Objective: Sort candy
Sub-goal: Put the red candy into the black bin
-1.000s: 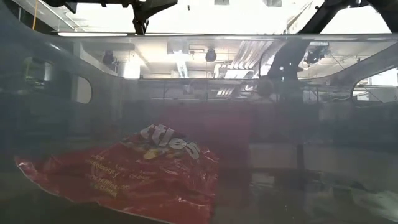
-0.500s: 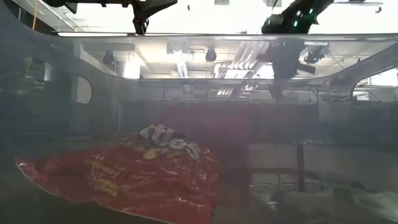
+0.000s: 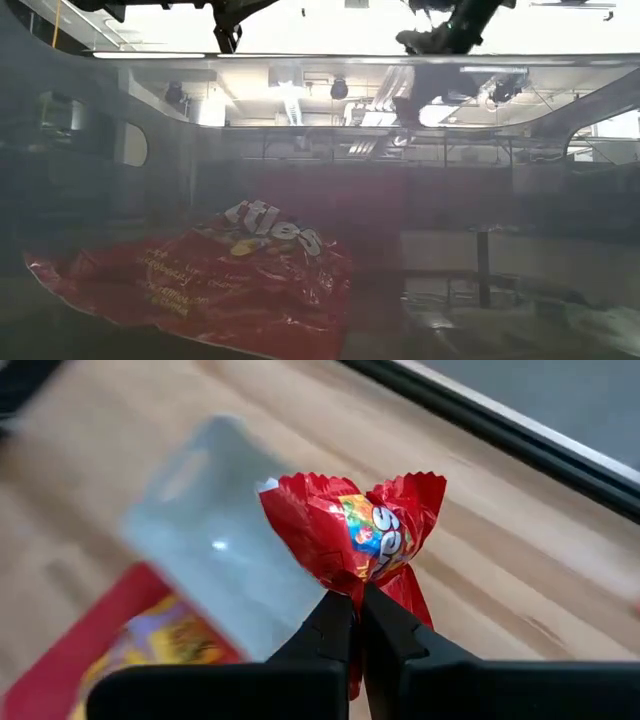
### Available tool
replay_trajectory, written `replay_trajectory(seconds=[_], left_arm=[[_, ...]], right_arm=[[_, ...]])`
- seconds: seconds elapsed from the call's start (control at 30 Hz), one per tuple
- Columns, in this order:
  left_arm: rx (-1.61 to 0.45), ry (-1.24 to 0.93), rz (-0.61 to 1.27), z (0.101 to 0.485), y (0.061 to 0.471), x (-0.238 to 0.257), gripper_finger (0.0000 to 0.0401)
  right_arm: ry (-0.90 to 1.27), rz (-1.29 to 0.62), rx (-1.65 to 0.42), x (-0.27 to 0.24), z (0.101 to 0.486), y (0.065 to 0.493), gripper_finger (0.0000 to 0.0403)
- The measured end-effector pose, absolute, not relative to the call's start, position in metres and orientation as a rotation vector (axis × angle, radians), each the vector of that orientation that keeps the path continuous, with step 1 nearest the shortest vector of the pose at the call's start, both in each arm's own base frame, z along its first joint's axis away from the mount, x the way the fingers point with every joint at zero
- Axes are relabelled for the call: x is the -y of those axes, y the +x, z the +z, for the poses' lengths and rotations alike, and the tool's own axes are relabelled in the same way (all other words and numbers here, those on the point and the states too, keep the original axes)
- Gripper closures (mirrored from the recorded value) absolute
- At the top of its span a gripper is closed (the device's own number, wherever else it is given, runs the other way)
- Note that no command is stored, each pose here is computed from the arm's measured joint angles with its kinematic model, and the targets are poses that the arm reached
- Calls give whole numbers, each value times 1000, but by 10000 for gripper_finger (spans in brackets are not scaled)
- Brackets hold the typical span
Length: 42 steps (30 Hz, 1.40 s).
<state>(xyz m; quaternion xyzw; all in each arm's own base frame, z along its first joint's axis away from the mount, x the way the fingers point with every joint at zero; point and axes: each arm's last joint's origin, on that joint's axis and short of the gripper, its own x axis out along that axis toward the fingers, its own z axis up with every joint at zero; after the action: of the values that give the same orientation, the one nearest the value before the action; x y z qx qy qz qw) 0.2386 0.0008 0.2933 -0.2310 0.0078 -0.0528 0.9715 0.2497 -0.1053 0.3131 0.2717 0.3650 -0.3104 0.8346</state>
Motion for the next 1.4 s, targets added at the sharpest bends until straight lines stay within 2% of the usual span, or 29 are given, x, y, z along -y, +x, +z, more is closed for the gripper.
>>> replay_trajectory(seconds=[0.33, 0.7, 1.0, 1.4], left_arm=[[-15, -458, -102, 293, 239, -1, 188], [-14, -381, -99, 293, 239, -1, 188], [-15, -380, -99, 293, 239, -1, 188], [-17, -376, -100, 292, 239, -1, 188]], right_arm=[[485, -270, -698, 28, 324, 281, 402], [436, 108, -543, -61, 342, 289, 402], [387, 286, -506, -76, 348, 288, 402], [410, 302, -475, -77, 352, 290, 402]])
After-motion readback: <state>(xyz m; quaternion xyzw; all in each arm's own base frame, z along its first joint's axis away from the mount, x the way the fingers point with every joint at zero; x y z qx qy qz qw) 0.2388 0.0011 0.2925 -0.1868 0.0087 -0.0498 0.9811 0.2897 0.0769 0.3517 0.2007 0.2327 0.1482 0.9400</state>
